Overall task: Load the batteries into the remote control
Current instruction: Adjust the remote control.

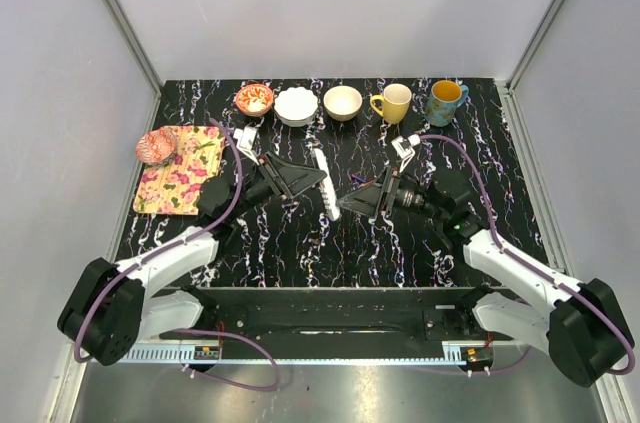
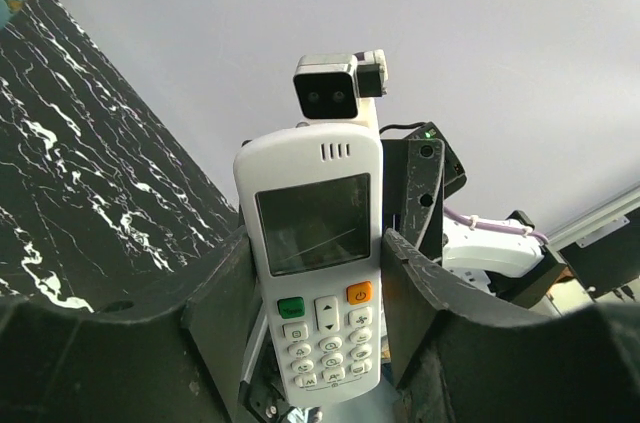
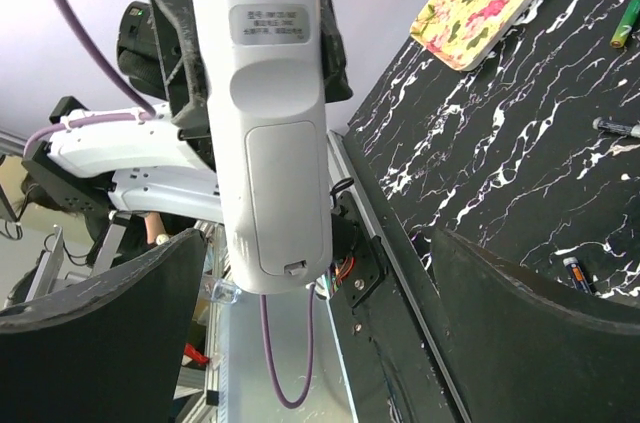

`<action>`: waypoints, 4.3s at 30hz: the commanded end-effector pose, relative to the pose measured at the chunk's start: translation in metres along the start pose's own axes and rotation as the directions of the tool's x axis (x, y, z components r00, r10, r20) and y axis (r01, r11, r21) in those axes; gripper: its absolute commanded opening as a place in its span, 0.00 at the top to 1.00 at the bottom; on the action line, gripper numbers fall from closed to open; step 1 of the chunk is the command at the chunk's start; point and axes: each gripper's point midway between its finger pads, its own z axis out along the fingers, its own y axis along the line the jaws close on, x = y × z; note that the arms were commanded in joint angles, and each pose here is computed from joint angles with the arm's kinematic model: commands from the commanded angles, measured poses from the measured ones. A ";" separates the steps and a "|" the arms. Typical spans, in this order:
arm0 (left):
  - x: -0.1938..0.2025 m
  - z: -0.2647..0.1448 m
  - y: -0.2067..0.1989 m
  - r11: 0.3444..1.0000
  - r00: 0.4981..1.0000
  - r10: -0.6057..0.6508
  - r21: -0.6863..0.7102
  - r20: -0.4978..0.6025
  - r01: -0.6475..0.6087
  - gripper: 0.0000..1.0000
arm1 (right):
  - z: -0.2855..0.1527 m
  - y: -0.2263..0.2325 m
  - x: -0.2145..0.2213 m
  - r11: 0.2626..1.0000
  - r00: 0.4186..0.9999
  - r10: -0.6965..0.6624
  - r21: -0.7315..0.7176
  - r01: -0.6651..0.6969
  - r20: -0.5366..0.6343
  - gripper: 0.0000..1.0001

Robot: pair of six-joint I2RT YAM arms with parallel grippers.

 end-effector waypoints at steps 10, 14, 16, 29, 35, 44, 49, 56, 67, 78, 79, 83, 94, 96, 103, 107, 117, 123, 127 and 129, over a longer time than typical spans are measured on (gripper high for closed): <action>-0.016 0.014 -0.041 0.986 1.000 0.022 0.163 0.019 -0.025 1.00 | 0.011 0.037 -0.015 0.985 0.996 -0.080 -0.154 0.074 -0.032 0.07; -0.015 0.015 -0.042 0.986 1.000 0.024 0.167 0.015 -0.026 1.00 | 0.017 0.038 -0.013 0.983 0.997 -0.066 -0.173 0.057 -0.049 0.15; -0.015 0.015 -0.043 0.985 1.000 0.026 0.170 0.013 -0.027 1.00 | 0.019 0.038 -0.012 0.982 0.997 -0.057 -0.183 0.045 -0.057 0.17; -0.015 0.015 -0.045 0.981 1.000 0.025 0.191 0.017 -0.028 1.00 | 0.019 0.056 -0.005 0.933 0.993 0.016 -0.355 -0.056 -0.114 0.49; -0.014 0.020 -0.035 0.991 1.000 0.026 0.132 -0.005 -0.025 0.36 | 0.016 0.054 0.004 0.944 0.988 -0.010 -0.328 -0.043 -0.157 0.96; -0.029 0.010 0.010 0.962 0.991 0.132 -0.237 -0.020 -0.133 0.01 | -0.006 -0.005 0.000 0.949 0.950 -0.203 0.190 0.250 -0.236 1.00; -0.027 0.010 0.035 0.894 0.992 0.104 -0.431 -0.065 -0.122 0.01 | -0.007 -0.029 -0.007 0.872 0.936 -0.237 0.368 0.323 -0.260 1.00; -0.019 0.014 0.029 0.840 0.984 0.136 -0.512 -0.119 -0.178 0.01 | -0.010 -0.032 -0.011 0.839 0.934 -0.245 0.426 0.338 -0.259 1.00; 0.020 0.030 0.044 0.815 0.979 0.099 -0.550 -0.176 -0.182 0.07 | -0.001 -0.024 -0.013 0.850 0.946 -0.244 0.423 0.314 -0.213 1.00; 0.022 0.049 0.049 0.816 0.978 0.107 -0.546 -0.180 -0.190 0.34 | -0.001 -0.024 -0.010 0.849 0.948 -0.237 0.428 0.309 -0.214 1.00; 0.019 0.049 0.052 0.807 0.979 0.117 -0.559 -0.167 -0.191 0.35 | 0.000 -0.024 -0.010 0.850 0.948 -0.237 0.427 0.308 -0.213 1.00; 0.023 0.054 0.054 0.803 0.976 0.121 -0.559 -0.183 -0.205 0.39 | 0.000 -0.025 -0.009 0.851 0.949 -0.234 0.428 0.305 -0.210 1.00; 0.031 0.055 0.058 0.790 0.970 0.137 -0.568 -0.200 -0.228 0.86 | 0.001 -0.027 -0.011 0.849 0.957 -0.219 0.447 0.282 -0.188 1.00; 0.029 0.056 0.057 0.791 0.970 0.141 -0.566 -0.198 -0.231 1.00 | 0.000 -0.026 -0.013 0.848 0.959 -0.218 0.451 0.278 -0.181 1.00; 0.009 0.051 0.048 0.788 0.969 0.200 -0.564 -0.144 -0.246 1.00 | -0.007 -0.004 -0.014 0.865 0.963 -0.196 0.429 0.260 -0.187 0.27; -0.016 0.038 0.047 0.797 0.976 0.212 -0.570 -0.044 -0.199 1.00 | -0.016 0.013 -0.024 0.867 0.965 -0.219 0.426 0.260 -0.143 0.18; -0.022 0.031 0.030 0.882 0.987 0.150 -0.458 0.050 -0.111 1.00 | -0.004 0.003 -0.015 0.893 0.977 -0.166 0.400 0.207 -0.135 0.00; -0.012 0.034 0.029 0.897 0.994 0.108 -0.433 0.022 -0.087 1.00 | 0.008 -0.002 -0.023 0.883 0.970 -0.192 0.405 0.238 -0.150 0.00; -0.007 0.036 0.029 0.905 0.996 0.084 -0.420 0.011 -0.071 1.00 | 0.017 -0.012 -0.022 0.872 0.963 -0.199 0.415 0.259 -0.184 0.00; -0.004 0.038 0.030 0.906 0.997 0.074 -0.418 0.001 -0.066 1.00 | 0.020 -0.016 -0.021 0.869 0.959 -0.206 0.413 0.271 -0.196 0.00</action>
